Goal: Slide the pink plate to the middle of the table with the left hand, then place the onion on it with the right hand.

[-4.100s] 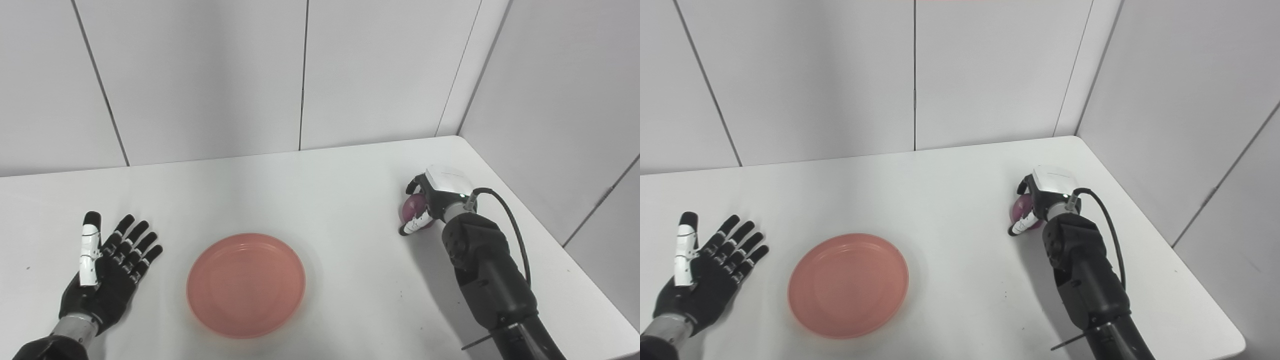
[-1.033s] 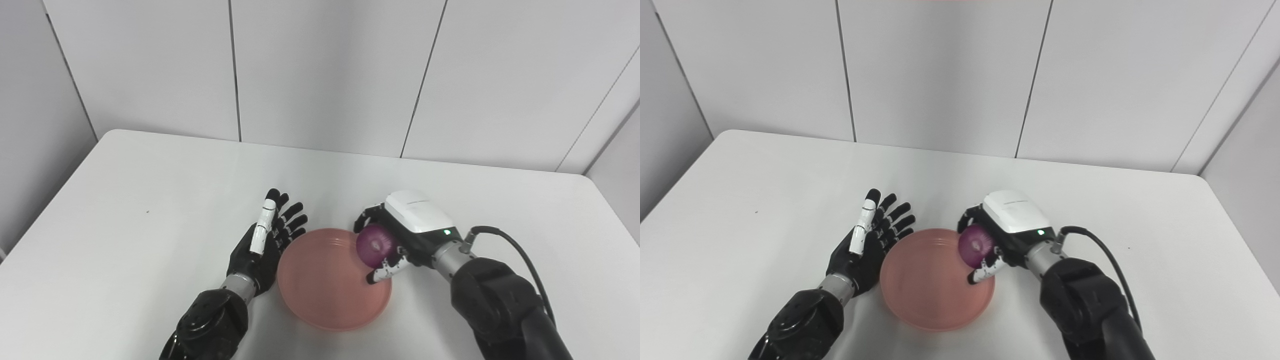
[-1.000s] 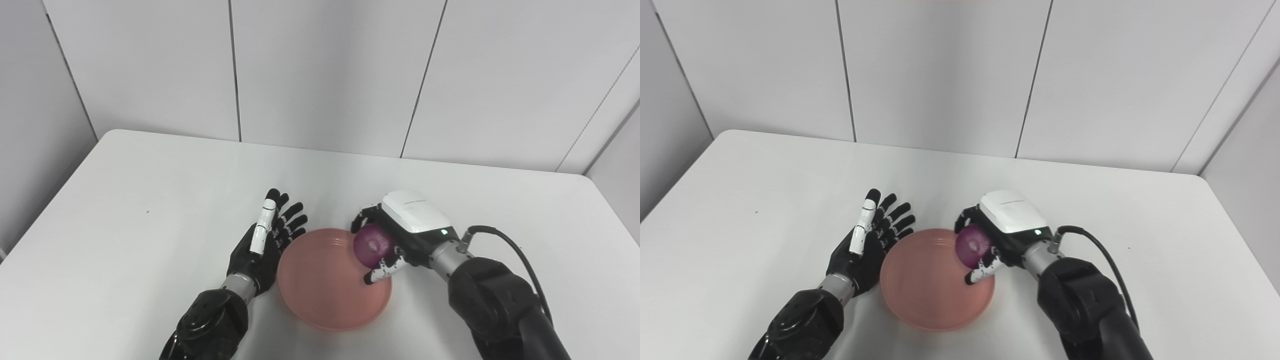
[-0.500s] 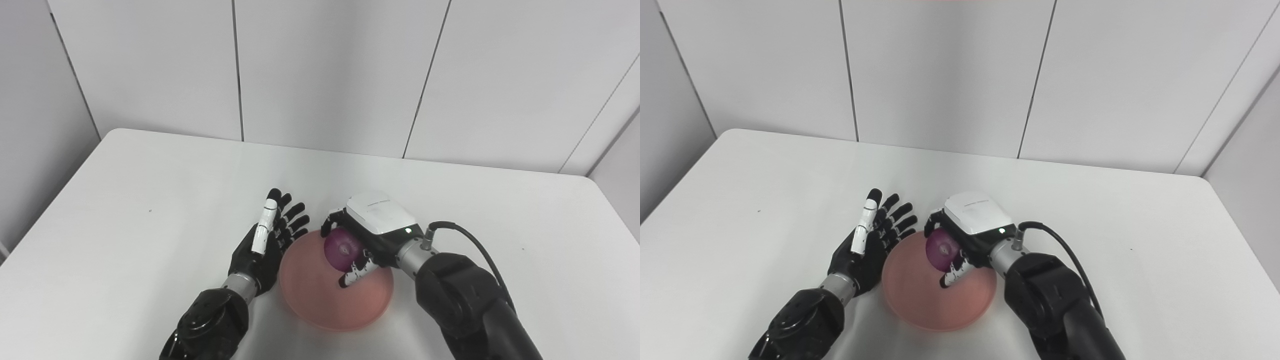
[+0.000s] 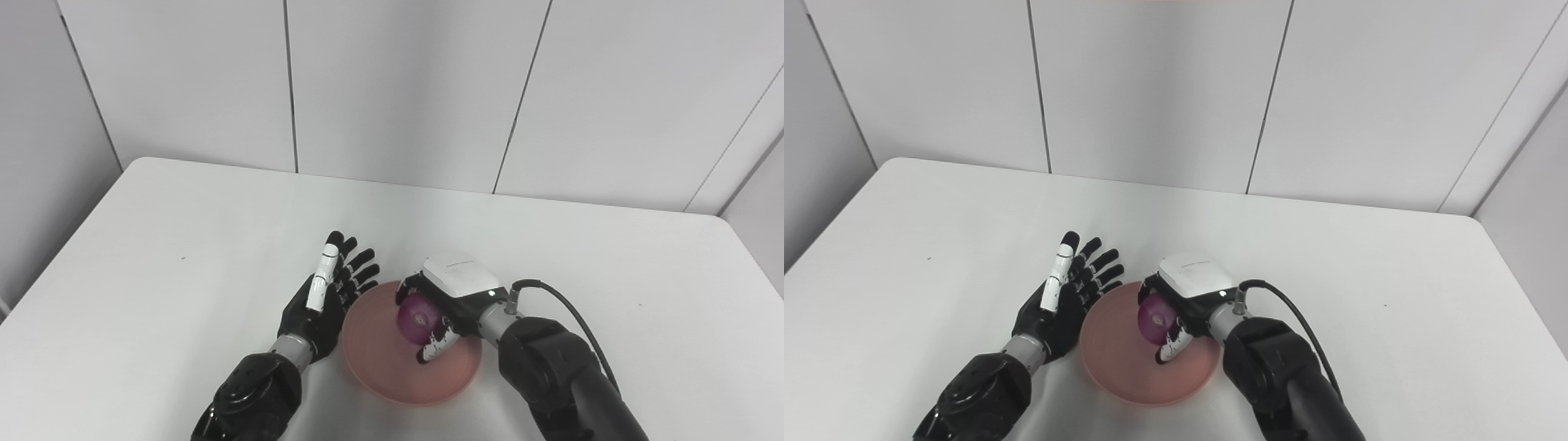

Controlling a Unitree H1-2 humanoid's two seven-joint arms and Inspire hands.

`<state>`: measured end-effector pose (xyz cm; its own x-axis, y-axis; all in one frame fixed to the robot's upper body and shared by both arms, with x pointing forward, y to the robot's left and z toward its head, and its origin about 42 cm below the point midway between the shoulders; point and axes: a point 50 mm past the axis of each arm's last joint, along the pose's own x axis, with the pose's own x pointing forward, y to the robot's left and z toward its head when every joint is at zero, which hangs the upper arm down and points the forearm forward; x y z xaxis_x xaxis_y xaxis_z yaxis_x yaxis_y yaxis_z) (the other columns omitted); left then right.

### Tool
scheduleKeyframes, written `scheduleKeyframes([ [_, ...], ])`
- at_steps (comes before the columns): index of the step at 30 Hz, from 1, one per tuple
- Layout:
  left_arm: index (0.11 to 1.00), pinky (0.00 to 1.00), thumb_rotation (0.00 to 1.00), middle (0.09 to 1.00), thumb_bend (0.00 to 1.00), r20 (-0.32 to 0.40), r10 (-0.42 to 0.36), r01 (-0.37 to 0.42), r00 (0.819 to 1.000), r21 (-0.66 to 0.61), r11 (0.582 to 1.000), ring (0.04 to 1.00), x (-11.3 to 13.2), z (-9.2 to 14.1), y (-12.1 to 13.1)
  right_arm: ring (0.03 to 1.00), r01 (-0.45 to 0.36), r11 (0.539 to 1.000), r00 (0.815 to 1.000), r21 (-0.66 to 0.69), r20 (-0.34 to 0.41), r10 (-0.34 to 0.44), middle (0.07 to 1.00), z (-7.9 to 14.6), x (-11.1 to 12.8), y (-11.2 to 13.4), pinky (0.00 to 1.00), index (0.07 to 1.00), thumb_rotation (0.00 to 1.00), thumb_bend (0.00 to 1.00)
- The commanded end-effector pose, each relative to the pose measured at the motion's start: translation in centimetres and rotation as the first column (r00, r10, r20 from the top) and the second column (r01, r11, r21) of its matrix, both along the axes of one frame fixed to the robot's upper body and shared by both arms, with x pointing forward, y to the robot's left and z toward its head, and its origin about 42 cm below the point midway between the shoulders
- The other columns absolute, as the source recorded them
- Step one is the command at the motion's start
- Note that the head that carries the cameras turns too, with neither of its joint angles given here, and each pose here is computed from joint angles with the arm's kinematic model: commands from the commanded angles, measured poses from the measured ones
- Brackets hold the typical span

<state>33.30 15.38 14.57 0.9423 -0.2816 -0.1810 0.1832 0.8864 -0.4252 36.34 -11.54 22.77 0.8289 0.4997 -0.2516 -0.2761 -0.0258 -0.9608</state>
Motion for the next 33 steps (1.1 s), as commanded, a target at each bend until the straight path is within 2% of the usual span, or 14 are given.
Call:
scheduleKeyframes([
  [1,0.986,0.92,0.88,0.941,0.72,-0.026,0.001,-0.001,1.0,0.011,1.0,0.921,-0.2,-0.2,0.1,0.352,-0.04,0.999,0.997,-0.004,0.061,0.041,0.48,1.1,0.5,0.5,0.26,0.69,0.0,0.56],
  [5,0.988,0.92,0.88,0.941,0.71,-0.03,0.005,-0.005,1.0,0.009,1.0,0.919,-0.2,-0.3,0.1,0.325,-0.035,0.999,0.998,-0.006,0.054,0.035,0.478,0.7,0.6,0.5,0.23,0.688,0.0,0.56],
  [7,0.991,0.93,0.89,0.941,0.71,-0.03,0.004,-0.004,1.0,0.009,1.0,0.921,-0.2,-0.3,0.1,0.385,-0.035,0.999,0.998,-0.002,0.053,0.035,0.483,0.6,0.5,0.5,0.28,0.664,0.0,0.56],
  [10,0.989,0.93,0.89,0.938,0.71,-0.032,0.003,-0.003,0.999,0.01,1.0,0.92,-0.2,-0.4,0.0,0.396,-0.026,1.0,0.999,0.012,0.046,0.026,0.484,0.3,0.4,0.6,0.29,0.641,0.0,0.56],
  [11,0.988,0.92,0.88,0.936,0.71,-0.032,0.004,-0.003,0.999,0.009,1.0,0.918,-0.2,-0.4,-0.1,0.4,-0.024,1.0,0.999,0.016,0.044,0.023,0.505,0.3,0.3,0.6,0.29,0.635,0.2,0.71],
  [13,0.984,0.92,0.88,0.934,0.71,-0.032,0.004,-0.003,0.999,0.01,1.0,0.916,-0.2,-0.4,-0.1,0.404,-0.026,1.0,0.999,0.016,0.049,0.025,0.518,0.4,0.1,0.7,0.29,0.645,0.37,0.83],
  [15,0.984,0.91,0.88,0.934,0.71,-0.034,0.006,-0.005,0.999,0.01,1.0,0.918,-0.2,-0.4,-0.1,0.433,-0.034,0.999,0.998,0.006,0.056,0.033,0.558,0.5,0.0,0.7,0.31,0.667,0.5,0.88],
  [17,0.984,0.92,0.88,0.933,0.71,-0.036,0.009,-0.009,0.999,0.01,1.0,0.918,-0.2,-0.4,-0.1,0.443,-0.041,0.999,0.997,-0.002,0.061,0.042,0.572,0.7,-0.1,0.7,0.31,0.68,0.54,0.9],
  [24,0.983,0.92,0.88,0.931,0.71,-0.035,0.01,-0.009,0.999,0.011,1.0,0.917,-0.2,-0.5,-0.1,0.476,-0.045,0.999,0.998,-0.007,0.054,0.045,0.598,1.0,-0.2,0.6,0.34,0.696,0.6,0.96],
  [33,0.981,0.93,0.89,0.93,0.71,-0.036,0.01,-0.01,0.999,0.016,1.0,0.918,-0.2,-0.5,0.0,0.471,-0.069,0.998,0.996,-0.009,0.048,0.069,0.596,1.8,-0.6,0.6,0.33,0.698,0.64,0.98],
])
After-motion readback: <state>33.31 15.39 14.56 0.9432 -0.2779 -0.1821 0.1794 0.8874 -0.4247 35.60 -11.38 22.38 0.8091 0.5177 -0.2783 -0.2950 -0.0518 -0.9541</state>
